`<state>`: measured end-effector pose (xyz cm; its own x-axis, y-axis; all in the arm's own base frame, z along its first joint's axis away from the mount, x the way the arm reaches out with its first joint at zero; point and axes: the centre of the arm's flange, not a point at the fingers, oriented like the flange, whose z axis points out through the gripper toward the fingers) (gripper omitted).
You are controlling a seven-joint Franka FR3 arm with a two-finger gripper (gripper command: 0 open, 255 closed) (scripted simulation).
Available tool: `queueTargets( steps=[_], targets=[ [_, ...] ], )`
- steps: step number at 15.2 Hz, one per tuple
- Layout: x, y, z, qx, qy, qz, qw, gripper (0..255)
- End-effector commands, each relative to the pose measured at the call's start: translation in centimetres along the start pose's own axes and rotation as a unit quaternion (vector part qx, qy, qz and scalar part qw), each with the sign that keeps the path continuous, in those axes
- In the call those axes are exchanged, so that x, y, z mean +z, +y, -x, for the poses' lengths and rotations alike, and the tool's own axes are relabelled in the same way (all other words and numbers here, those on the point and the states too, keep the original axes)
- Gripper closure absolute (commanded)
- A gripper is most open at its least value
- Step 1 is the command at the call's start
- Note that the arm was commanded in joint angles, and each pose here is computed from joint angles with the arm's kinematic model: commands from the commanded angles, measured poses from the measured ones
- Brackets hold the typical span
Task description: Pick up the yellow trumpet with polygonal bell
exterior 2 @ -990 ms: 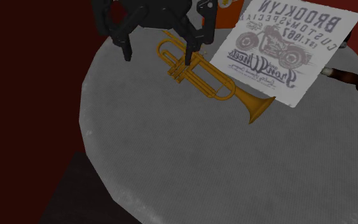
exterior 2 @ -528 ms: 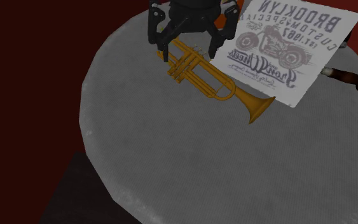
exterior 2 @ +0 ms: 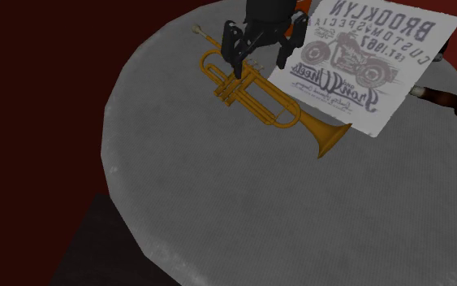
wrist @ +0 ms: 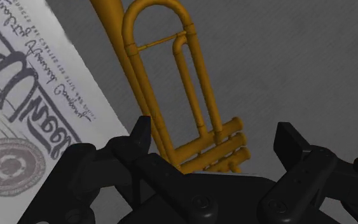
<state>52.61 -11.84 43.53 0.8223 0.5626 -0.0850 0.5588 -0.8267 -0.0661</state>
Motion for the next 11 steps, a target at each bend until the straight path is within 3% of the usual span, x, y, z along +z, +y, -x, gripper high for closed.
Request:
queueTargets(
  steps=[1, 4, 11],
  targets=[
    [1.4, 1.9, -1.8, -0.027, -0.006, 0.002, 0.9996, 0],
    [3.0, 3.5, -3.8, -0.056, -0.012, 0.003, 0.9984, 0],
    [7.0, 3.8, -4.1, -0.056, -0.012, 0.003, 0.9984, 0]
  ],
)
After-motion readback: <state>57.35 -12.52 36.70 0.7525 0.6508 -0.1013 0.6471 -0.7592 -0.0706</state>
